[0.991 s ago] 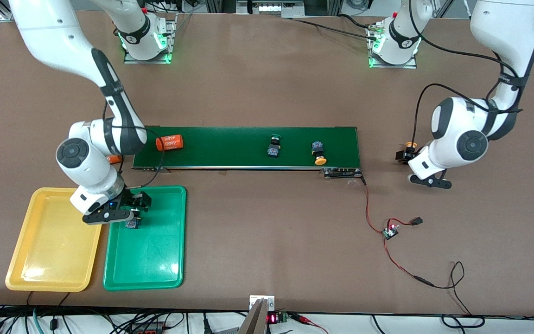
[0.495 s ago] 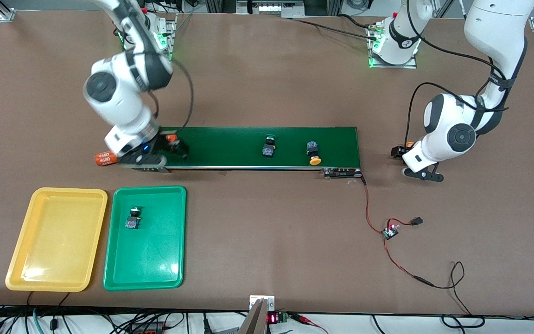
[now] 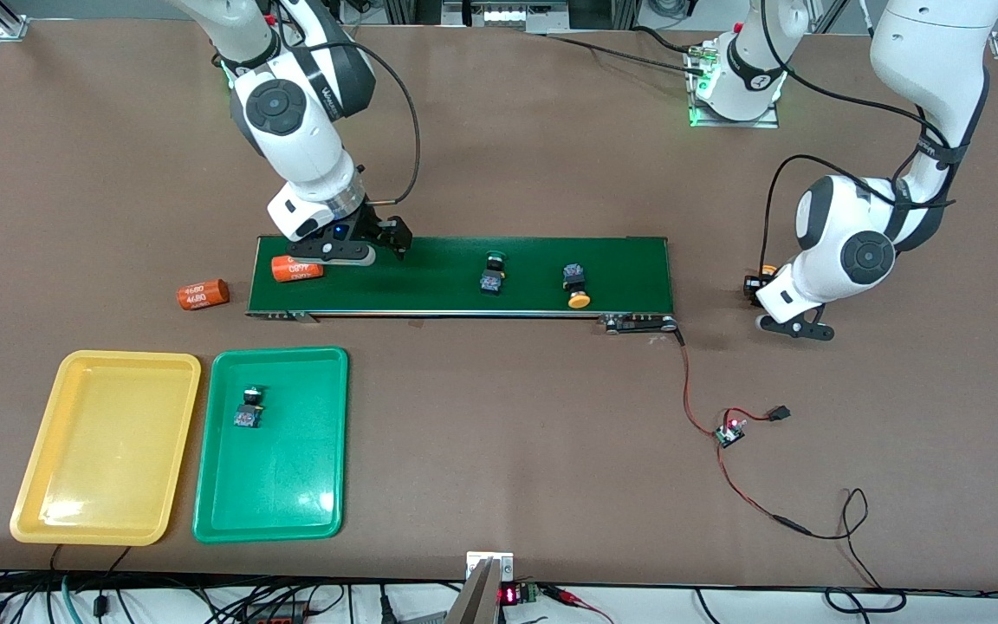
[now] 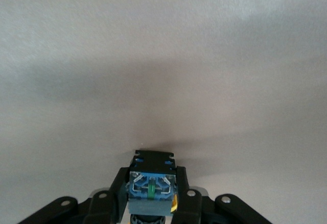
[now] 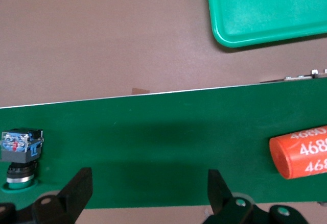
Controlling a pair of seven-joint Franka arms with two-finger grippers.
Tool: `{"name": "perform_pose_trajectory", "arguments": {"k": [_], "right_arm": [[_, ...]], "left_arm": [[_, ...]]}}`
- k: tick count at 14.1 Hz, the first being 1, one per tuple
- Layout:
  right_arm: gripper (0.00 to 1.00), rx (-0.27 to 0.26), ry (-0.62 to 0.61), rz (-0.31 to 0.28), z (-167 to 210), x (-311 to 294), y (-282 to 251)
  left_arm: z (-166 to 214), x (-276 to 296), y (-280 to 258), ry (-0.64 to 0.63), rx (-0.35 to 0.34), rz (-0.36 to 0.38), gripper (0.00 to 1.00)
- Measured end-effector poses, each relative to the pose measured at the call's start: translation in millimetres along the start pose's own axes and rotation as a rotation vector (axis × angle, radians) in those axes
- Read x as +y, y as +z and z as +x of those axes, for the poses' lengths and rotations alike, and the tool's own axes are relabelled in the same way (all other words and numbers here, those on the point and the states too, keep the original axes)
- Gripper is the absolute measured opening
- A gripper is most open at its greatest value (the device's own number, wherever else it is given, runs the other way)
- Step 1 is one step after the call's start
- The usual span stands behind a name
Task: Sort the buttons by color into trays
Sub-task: 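Return the right gripper over the belt while the left grasps a button, then grasp a green-cap button with the right gripper while the left places another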
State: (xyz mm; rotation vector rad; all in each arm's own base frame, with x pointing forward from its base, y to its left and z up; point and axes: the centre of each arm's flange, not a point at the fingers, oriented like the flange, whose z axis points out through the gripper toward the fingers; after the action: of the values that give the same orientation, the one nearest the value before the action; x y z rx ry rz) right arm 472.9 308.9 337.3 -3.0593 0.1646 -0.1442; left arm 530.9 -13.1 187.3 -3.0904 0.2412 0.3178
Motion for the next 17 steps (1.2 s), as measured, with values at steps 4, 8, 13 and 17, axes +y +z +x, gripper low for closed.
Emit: {"name": "perform_pose_trajectory", "arguments": {"k": [4,8,13,17], "right_arm": [[1.00,-0.007,0.049,-0.029,-17.6,-28.2,22.5],[1.00,-0.002,0.030,-0.043,-12.5,-39.3,35.4],[1.00,0.004,-0.008,-0.051,-5.2,-32.8,36.4],[1.00,0.004,-0.010,-0.052,-4.8,-32.4,36.5]], "left_arm": [[28.0,-5.5,-61.1,-0.005,-0.051,0.006,0.41],[53.6,61.0,-119.5,0.048,0.014,-0.008,0.41],[43.0,198.8,-126.3,-0.078,0.017,-0.040,0.41],[40.4,239.7,-97.2,-0.122,0.013,-0.070,0.41]]}}
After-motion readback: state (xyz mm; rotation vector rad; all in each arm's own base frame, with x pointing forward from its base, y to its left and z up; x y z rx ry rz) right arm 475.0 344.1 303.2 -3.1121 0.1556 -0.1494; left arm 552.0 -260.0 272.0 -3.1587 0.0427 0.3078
